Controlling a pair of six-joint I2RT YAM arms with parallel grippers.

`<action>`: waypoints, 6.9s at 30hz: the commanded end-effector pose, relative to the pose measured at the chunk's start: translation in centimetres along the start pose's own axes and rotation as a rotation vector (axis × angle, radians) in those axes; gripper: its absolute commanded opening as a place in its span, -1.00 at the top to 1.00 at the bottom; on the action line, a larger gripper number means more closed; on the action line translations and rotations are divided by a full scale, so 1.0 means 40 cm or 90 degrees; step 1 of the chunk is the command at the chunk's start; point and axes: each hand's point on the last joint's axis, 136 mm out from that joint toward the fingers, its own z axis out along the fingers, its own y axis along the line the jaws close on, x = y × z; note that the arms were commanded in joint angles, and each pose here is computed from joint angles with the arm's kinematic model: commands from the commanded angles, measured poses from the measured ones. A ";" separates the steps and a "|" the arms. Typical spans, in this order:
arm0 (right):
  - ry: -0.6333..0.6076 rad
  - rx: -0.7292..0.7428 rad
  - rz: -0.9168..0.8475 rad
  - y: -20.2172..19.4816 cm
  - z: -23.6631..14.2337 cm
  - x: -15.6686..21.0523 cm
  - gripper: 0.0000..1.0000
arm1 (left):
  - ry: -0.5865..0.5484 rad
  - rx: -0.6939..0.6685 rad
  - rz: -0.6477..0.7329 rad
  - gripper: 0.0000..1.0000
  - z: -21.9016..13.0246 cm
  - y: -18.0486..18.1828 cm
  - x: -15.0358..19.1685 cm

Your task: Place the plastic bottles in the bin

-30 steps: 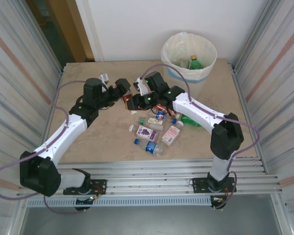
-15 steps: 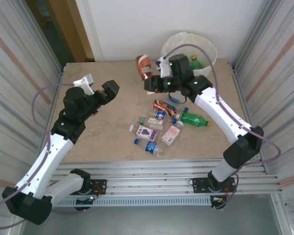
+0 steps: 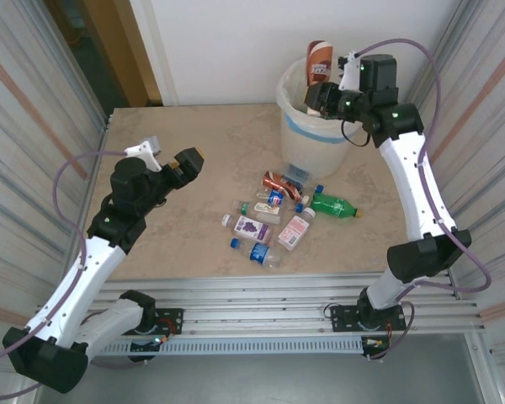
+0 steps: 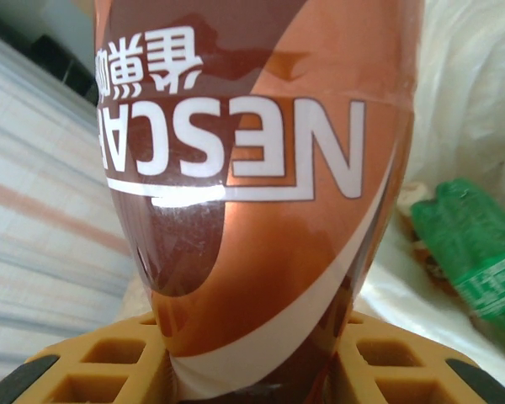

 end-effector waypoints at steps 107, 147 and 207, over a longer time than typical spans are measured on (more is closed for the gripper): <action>0.207 0.396 -0.033 -0.388 -0.197 0.496 -0.96 | 0.313 -0.283 -0.141 -0.82 0.030 0.089 0.807; 0.188 0.381 -0.039 -0.374 -0.200 0.476 -0.96 | 0.306 -0.348 -0.190 0.11 0.034 0.161 0.808; 0.069 0.387 0.021 -0.368 -0.257 0.454 -0.96 | -0.032 0.337 0.188 0.28 0.672 -0.610 -0.056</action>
